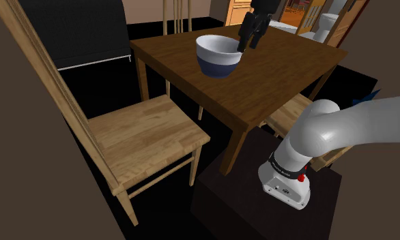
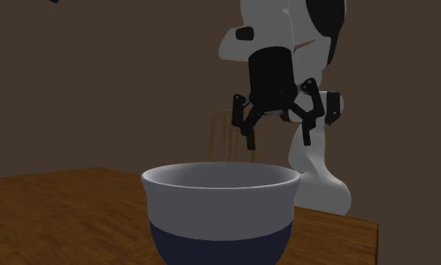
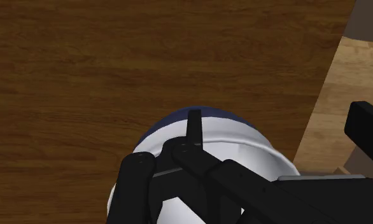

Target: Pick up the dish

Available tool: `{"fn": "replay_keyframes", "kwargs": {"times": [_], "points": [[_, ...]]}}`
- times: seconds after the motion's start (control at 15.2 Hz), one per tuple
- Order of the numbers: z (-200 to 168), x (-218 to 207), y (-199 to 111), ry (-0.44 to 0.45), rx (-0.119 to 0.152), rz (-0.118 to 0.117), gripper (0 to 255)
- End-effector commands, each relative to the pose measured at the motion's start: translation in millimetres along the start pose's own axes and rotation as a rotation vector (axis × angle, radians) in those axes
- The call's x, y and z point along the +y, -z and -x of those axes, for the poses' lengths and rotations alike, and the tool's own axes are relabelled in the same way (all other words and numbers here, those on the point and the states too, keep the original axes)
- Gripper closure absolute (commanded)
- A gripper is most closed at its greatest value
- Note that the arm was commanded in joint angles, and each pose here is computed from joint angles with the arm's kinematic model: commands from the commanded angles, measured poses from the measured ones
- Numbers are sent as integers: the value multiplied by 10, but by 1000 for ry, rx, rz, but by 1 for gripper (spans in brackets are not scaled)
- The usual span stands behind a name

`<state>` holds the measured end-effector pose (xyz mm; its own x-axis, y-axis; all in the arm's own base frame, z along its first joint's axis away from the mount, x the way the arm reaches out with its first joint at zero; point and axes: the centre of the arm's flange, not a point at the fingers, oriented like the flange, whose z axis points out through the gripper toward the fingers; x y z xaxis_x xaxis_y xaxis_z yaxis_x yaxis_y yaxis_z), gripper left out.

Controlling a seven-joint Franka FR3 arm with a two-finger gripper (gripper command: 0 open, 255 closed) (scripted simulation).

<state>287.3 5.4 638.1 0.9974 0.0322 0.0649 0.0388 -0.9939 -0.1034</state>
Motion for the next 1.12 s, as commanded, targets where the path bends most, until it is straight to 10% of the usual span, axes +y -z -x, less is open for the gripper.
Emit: {"fn": "replay_keyframes", "kwargs": {"times": [0.0, 1.06], "points": [[0, 0, 0, 0, 0, 0, 0], [-912, 1368, -298, -133, 45, -76, 0]]}}
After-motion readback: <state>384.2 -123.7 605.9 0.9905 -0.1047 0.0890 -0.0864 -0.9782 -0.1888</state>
